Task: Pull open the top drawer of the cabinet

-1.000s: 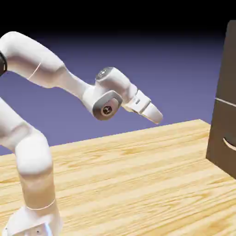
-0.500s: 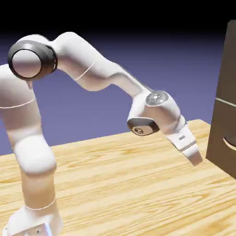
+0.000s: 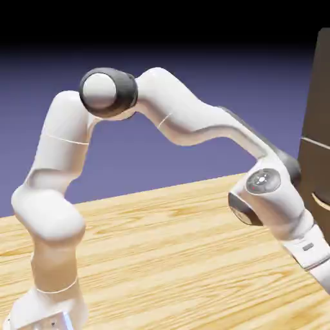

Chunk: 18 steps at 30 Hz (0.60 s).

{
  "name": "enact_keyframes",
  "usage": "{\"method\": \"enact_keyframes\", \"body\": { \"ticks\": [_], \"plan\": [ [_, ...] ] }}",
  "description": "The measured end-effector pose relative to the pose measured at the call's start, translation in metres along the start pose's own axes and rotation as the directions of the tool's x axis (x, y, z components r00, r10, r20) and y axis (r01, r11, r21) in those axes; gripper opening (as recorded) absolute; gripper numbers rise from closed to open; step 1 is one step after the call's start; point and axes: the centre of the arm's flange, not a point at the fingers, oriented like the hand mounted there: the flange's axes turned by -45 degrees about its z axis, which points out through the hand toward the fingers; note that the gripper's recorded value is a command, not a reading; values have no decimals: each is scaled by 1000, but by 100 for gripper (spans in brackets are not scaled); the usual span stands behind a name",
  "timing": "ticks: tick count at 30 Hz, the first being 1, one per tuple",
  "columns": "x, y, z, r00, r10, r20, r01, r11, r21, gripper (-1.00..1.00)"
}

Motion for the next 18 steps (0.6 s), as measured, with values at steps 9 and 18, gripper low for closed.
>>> {"method": "enact_keyframes", "body": {
  "ticks": [9, 18],
  "plan": [
    [75, 25, -23, 944, -273, -185, 231, 948, -216, 0],
    [182, -51, -71, 655, -685, -317, 517, 714, -472, 0]
  ]
}}
